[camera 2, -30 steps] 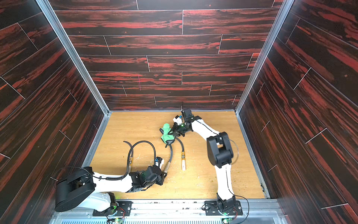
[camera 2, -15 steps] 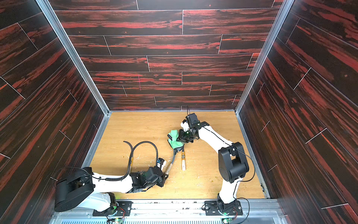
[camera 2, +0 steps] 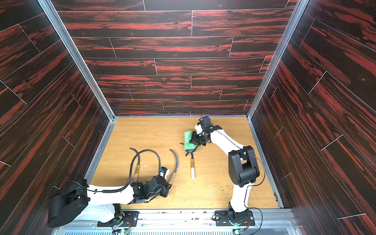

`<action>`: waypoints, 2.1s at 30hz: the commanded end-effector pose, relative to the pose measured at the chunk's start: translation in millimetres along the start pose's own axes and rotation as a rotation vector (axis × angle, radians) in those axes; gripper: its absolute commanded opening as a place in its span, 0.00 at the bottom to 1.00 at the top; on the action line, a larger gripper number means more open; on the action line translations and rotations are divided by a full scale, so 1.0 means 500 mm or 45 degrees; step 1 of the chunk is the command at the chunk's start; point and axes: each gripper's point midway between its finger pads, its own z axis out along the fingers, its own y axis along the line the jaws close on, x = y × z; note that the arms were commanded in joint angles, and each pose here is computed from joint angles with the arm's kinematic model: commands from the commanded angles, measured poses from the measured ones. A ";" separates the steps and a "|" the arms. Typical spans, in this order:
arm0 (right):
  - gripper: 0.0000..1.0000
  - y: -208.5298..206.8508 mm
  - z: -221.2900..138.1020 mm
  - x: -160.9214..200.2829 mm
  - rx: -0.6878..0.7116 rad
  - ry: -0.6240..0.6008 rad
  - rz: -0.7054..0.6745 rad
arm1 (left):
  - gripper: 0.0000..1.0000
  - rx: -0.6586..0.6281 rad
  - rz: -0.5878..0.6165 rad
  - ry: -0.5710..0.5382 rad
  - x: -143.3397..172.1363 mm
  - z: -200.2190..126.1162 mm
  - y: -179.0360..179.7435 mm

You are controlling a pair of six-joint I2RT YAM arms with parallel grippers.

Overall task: Wipe small sickles with rags
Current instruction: Wipe the small sickle, then place the rag at the center of the board.

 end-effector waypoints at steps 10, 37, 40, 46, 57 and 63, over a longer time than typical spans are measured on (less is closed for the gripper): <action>0.00 0.013 -0.020 -0.022 -0.070 -0.003 -0.009 | 0.11 -0.095 -0.032 -0.025 0.000 -0.012 0.036; 0.00 -0.054 -0.135 0.120 0.158 0.016 -0.145 | 0.21 -0.140 -0.039 0.046 -0.037 0.046 0.002; 0.00 -0.067 -0.138 0.126 0.193 0.017 -0.144 | 0.19 -0.153 -0.030 0.093 -0.032 0.047 -0.001; 0.00 -0.145 -0.104 0.165 0.354 0.114 -0.098 | 0.17 -0.151 -0.047 0.076 -0.041 0.037 -0.003; 0.10 -0.251 -0.045 0.218 0.541 0.255 -0.026 | 0.17 -0.139 -0.038 0.053 -0.057 0.034 -0.013; 0.23 -0.265 -0.031 0.225 0.560 0.287 -0.023 | 0.17 -0.137 -0.050 0.044 -0.055 0.031 -0.007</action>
